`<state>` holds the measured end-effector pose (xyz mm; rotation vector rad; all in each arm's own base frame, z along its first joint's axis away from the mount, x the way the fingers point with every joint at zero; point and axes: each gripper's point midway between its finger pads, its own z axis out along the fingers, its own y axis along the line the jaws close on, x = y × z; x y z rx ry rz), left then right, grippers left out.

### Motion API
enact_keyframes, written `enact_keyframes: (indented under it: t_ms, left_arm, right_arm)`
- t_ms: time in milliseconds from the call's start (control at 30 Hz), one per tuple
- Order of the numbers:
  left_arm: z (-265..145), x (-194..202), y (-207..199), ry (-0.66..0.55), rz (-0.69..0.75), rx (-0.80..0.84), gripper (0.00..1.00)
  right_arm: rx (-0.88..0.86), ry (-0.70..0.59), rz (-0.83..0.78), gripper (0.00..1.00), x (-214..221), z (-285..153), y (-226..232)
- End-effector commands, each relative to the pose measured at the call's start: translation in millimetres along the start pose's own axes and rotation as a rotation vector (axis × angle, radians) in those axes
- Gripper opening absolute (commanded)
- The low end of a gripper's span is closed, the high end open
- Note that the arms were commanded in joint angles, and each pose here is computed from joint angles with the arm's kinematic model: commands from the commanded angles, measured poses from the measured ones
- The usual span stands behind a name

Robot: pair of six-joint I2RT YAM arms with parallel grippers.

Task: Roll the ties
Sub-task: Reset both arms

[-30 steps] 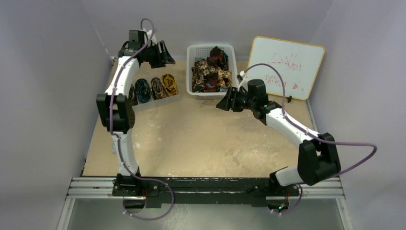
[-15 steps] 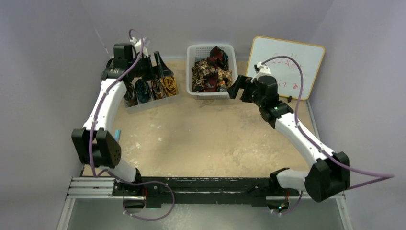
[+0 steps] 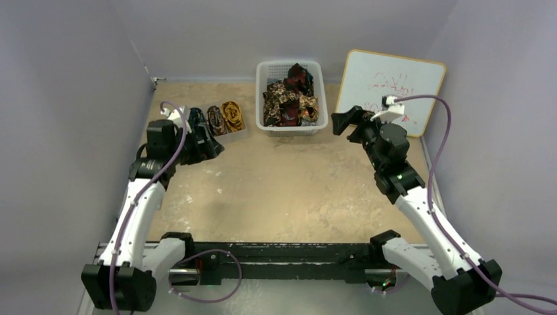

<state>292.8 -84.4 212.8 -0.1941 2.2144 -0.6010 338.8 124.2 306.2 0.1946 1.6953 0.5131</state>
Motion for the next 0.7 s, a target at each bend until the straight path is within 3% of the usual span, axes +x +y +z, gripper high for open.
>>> enact_keyframes:
  t_ms: [0,667]
  left_arm:
    - [-20.4,-10.1,7.6,-0.128,0.009,-0.058,0.88]
    - [-22.8,-27.5,-3.1,-0.155,0.056,-0.026,0.91]
  right_arm:
    - [-0.04,-0.103,0.091,0.99,-0.5,-14.0,-2.1]
    - [0.002,-0.101,-0.03,0.99,-33.2,-0.2,5.7]
